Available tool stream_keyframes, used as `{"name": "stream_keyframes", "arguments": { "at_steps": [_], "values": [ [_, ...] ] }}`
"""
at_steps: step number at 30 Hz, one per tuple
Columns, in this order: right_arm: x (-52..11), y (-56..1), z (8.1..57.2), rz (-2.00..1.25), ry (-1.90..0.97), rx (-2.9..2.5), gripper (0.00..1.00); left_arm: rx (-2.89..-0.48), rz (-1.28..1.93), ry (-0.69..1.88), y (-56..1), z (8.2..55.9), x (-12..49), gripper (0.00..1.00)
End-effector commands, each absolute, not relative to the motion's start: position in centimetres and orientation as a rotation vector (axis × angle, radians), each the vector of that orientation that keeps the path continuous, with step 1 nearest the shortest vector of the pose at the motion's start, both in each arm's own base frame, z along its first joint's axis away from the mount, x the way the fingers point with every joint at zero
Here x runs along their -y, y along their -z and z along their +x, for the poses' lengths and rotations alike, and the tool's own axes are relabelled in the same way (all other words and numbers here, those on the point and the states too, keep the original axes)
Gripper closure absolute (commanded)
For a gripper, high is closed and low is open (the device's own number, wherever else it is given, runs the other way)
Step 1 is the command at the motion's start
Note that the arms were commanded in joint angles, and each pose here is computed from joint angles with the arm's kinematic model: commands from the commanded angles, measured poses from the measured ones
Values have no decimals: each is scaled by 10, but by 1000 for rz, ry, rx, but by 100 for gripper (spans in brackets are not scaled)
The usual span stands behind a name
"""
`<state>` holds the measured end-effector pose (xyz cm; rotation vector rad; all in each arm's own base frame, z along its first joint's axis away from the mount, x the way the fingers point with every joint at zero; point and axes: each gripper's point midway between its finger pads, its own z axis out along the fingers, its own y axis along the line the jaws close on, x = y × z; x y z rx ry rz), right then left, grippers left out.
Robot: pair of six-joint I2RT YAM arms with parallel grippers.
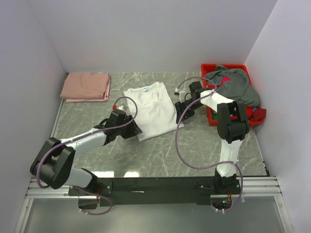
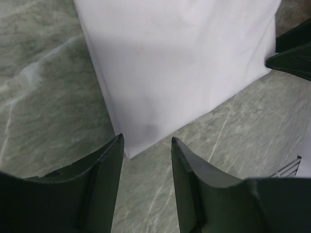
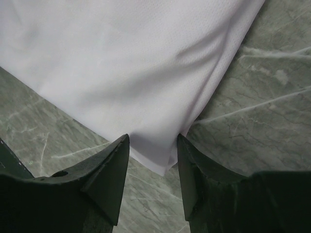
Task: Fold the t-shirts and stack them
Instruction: Fold the tshirt
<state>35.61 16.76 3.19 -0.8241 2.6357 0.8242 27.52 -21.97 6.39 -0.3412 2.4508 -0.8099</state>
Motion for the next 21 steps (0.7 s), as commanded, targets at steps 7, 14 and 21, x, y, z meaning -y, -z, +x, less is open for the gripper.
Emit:
{"name": "stream_keyframes", "arguments": {
  "at_steps": [7, 14, 21],
  "values": [
    [-170, -37, 356, -812, -838, -2633, 50, -2465, -315, 790, -64, 279, 220, 50],
    [-170, -39, 356, -813, -842, -2631, 50, -2488, -303, 825, -57, 280, 229, 51],
    [-171, -39, 355, -813, -852, -2633, 52, -2476, -286, 853, -58, 286, 235, 55]
  ]
}}
